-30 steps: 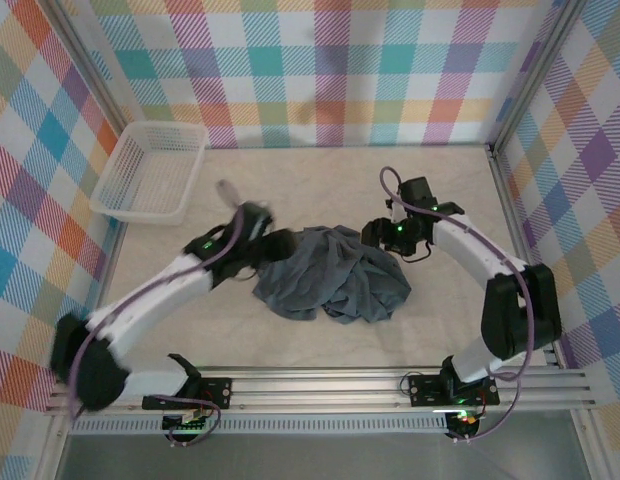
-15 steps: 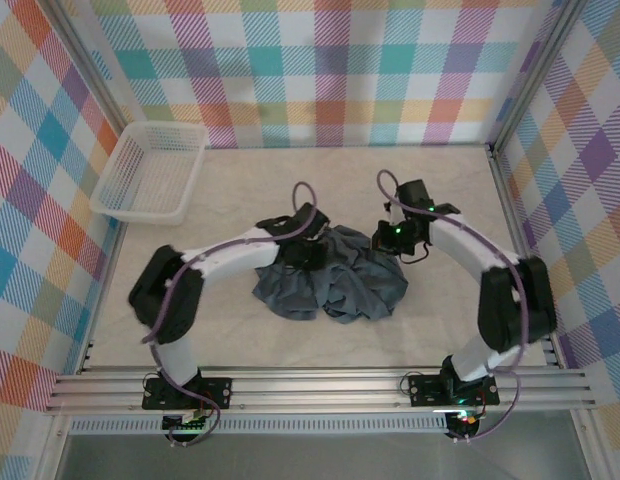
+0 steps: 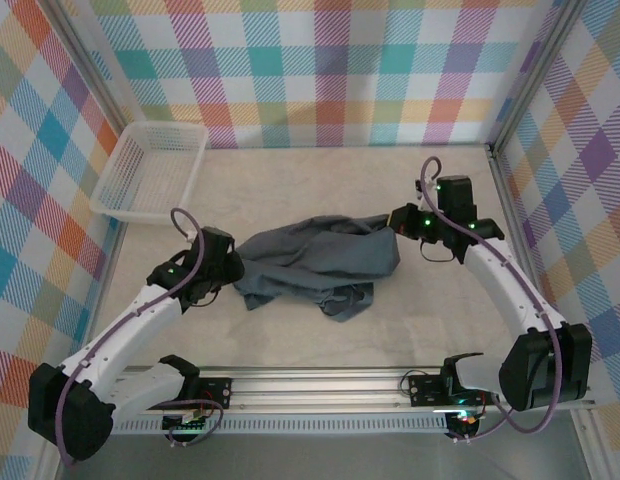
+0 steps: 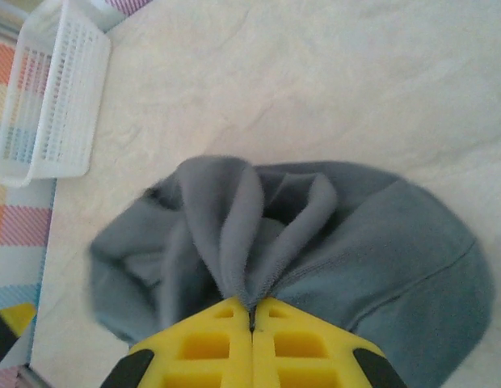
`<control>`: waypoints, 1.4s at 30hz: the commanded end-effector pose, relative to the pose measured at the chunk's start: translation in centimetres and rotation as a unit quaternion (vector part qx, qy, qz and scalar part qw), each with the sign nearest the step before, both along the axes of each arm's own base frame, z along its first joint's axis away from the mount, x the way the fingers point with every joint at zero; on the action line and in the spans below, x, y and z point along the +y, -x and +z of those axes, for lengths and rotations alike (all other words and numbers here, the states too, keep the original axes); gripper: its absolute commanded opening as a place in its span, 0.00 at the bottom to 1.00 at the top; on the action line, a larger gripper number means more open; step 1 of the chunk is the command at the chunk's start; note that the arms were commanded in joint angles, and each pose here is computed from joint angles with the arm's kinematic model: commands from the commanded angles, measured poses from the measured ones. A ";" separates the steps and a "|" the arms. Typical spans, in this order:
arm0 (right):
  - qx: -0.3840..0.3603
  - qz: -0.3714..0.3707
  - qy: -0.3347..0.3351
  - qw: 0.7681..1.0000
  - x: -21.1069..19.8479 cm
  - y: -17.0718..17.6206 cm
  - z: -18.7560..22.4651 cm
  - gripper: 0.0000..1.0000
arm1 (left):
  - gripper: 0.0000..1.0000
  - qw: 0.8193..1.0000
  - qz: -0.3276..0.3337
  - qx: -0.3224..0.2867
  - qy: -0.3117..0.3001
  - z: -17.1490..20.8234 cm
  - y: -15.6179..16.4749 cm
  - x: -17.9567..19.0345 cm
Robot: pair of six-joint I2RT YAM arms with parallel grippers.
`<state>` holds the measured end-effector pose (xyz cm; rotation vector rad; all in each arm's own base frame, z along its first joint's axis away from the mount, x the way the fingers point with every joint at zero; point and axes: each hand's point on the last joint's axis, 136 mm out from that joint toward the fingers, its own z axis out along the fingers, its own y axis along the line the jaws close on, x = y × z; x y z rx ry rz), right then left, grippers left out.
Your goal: Fold the inside-out t-shirt
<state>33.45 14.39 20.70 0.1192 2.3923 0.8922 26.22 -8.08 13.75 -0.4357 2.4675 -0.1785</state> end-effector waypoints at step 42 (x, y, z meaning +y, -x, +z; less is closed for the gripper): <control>0.010 0.072 0.068 0.995 5.5 -6.0 -2.1 0.00 | 0.00 0.961 -0.177 0.213 0.006 -11.2 4.2 -8.8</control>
